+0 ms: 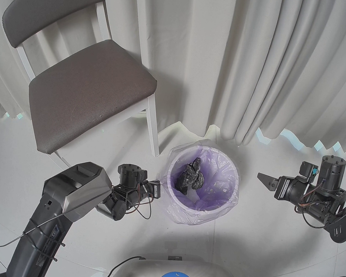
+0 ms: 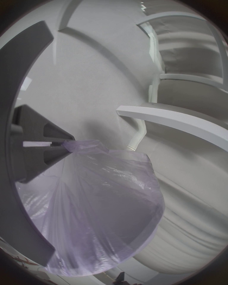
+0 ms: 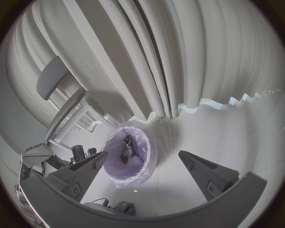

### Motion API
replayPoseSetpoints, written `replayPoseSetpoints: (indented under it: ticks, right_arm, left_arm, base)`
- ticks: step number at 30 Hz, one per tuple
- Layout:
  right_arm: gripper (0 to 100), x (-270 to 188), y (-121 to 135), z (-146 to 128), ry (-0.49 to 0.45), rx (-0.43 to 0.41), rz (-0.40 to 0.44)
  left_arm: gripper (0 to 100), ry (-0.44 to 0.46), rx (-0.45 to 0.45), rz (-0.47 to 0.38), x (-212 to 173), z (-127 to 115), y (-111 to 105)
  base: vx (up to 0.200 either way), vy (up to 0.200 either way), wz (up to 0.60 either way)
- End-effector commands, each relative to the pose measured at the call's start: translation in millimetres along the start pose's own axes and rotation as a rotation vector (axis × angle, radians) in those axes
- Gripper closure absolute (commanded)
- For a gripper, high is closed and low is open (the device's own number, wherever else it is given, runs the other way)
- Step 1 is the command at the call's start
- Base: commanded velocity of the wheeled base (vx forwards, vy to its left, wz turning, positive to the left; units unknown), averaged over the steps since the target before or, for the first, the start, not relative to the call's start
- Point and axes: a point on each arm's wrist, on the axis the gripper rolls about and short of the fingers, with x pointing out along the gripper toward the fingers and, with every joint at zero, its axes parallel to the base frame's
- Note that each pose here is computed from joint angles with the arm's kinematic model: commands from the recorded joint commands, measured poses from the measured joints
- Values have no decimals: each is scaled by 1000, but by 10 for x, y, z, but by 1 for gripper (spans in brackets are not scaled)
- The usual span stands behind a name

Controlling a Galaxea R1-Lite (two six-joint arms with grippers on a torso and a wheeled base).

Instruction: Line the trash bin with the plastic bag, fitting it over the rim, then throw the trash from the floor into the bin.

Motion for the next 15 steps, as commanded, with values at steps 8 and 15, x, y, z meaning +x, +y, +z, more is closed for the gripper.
replayPoseSetpoints:
  ticks: [8, 15]
  right_arm:
    - [0, 98, -377, -290, 145, -107, -13]
    - [0, 29, -533, -447, 208, -186, 0]
  left_arm:
    - [100, -10, 12, -21, 101, -73, 63]
    - [0, -21, 12, -18, -11, -20, 138]
  base:
    - [0, 0, 0]
    - [0, 0, 0]
